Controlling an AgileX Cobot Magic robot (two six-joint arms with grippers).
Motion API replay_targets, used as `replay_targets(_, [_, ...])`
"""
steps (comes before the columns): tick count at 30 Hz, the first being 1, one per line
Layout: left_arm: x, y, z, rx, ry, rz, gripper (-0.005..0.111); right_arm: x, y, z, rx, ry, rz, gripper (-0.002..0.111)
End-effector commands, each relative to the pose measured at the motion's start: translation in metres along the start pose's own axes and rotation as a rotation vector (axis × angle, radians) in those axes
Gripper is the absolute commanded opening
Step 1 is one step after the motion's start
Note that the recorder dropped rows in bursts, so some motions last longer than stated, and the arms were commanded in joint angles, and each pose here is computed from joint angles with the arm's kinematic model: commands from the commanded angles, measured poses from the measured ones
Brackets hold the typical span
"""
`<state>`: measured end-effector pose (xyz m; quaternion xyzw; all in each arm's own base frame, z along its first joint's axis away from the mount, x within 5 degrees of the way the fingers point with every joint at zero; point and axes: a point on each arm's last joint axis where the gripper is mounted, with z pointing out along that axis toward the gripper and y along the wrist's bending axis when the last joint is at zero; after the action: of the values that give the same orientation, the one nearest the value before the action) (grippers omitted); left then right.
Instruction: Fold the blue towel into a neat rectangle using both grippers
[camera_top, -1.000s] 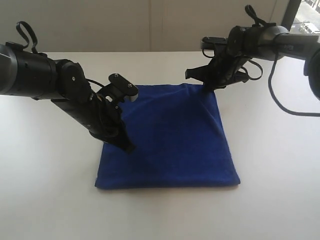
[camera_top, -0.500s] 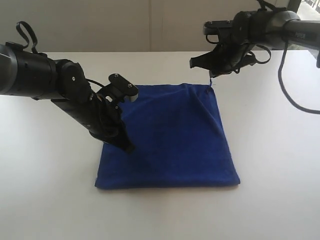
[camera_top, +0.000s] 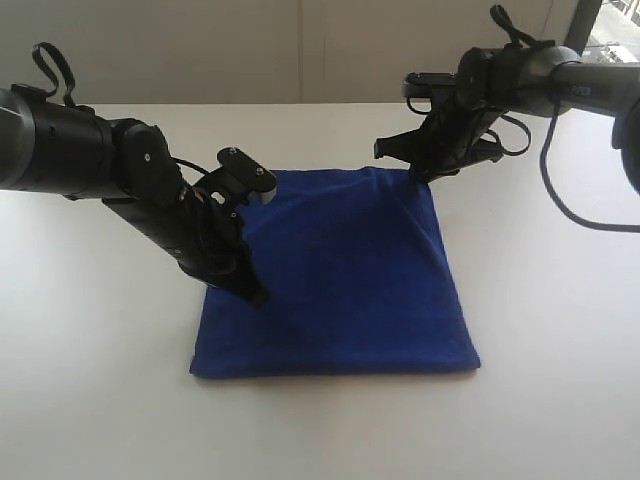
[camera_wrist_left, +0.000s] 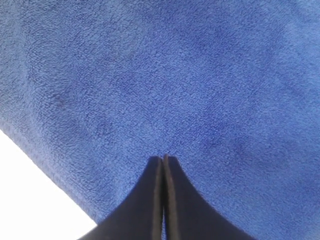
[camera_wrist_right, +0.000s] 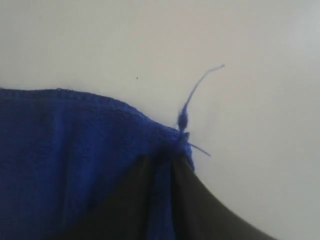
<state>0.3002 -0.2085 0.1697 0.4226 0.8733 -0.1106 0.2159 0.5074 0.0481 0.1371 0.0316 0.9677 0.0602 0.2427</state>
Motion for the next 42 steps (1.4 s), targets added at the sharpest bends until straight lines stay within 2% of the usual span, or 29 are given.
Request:
replay_targets(1, [-0.001,-0.003,-0.001,0.014,0.004,-0.015,0.000,-0.001,-0.002,-0.001,-0.004,-0.008,0.019,0.018])
replay_targets(7, [-0.001,-0.003,-0.001,0.014,0.004,-0.015,0.000,0.005,-0.003,0.012,0.001,0.021,0.020,0.017])
replay_targets(13, [-0.001,-0.003,-0.001,0.014,0.004,-0.015,0.000,0.004,-0.003,0.009,0.000,0.020,0.020,0.000])
replay_targets(21, [-0.001,-0.003,-0.001,0.014,0.004,-0.015,0.000,-0.005,-0.002,-0.009,0.007,-0.023,-0.004,0.000])
replay_targets(28, [-0.001,-0.003,-0.001,0.014,0.004,-0.015,0.000,-0.002,-0.003,-0.003,0.009,-0.013,-0.004,0.000])
replay_targets(31, [-0.001,-0.003,-0.001,0.014,0.004,-0.015,0.000,0.000,-0.003,0.001,0.011,0.000,-0.004,0.005])
replay_targets(37, [-0.001,-0.003,-0.001,0.014,0.004,-0.015,0.000,-0.001,-0.003,-0.001,0.009,-0.009,-0.003,0.024])
replay_targets(42, [-0.001,-0.003,-0.001,0.014,0.004,-0.015,0.000,-0.003,-0.001,-0.001,-0.002,-0.033,0.007,0.025])
